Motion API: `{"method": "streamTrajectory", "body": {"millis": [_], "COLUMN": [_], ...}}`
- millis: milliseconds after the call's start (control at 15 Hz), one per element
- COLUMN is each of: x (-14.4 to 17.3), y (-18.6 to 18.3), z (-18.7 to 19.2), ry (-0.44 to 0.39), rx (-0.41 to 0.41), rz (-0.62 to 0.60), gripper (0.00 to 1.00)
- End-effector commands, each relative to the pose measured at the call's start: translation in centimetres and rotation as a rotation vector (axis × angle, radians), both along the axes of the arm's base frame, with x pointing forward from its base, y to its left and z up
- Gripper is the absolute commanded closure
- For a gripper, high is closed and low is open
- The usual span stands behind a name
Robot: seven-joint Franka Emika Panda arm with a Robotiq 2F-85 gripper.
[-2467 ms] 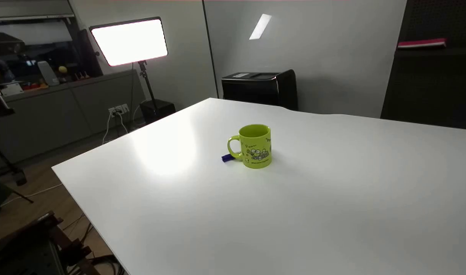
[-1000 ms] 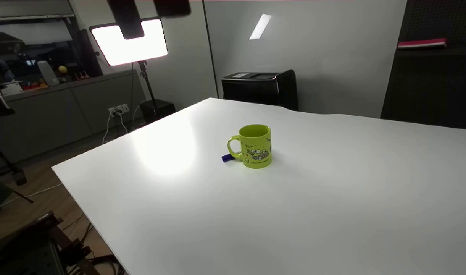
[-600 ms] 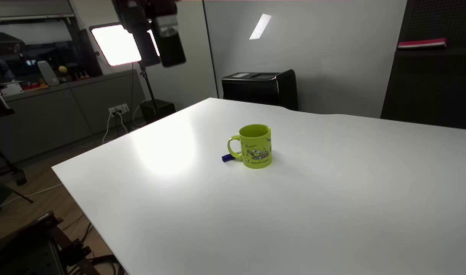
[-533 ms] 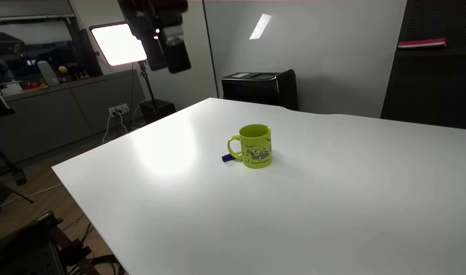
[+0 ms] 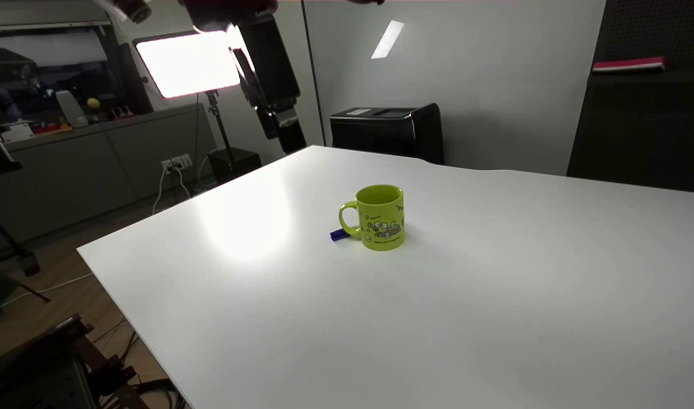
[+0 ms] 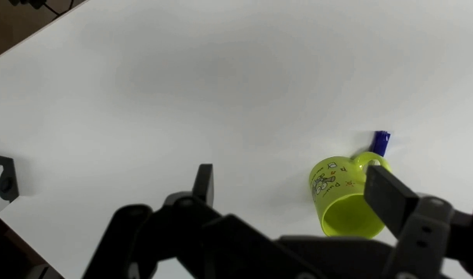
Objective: Put the blue marker inside the yellow mug
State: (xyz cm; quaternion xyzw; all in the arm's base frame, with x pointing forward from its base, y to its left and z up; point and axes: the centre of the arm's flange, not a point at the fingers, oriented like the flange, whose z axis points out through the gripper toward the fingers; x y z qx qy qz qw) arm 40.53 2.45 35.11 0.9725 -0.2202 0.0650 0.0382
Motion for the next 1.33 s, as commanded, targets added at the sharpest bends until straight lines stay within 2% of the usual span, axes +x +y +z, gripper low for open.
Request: {"method": "streamTrajectory", "body": {"millis": [0, 267, 933, 1000, 1267], "x": [0.5, 1.7, 1.8, 1.1, 1.2], "y": [0.5, 1.1, 1.1, 1.2, 1.8], "z": [-0.3, -0.9, -0.8, -1.0, -4.6], "ry": [0.006, 0.019, 0.018, 0.023, 0.128], "rx": [0.0, 0.008, 0.008, -0.024, -0.038], "rz": [-0.005, -0.011, -0.014, -0.023, -0.022], "gripper": [0.0, 0.0, 0.0, 0.0, 0.0]}}
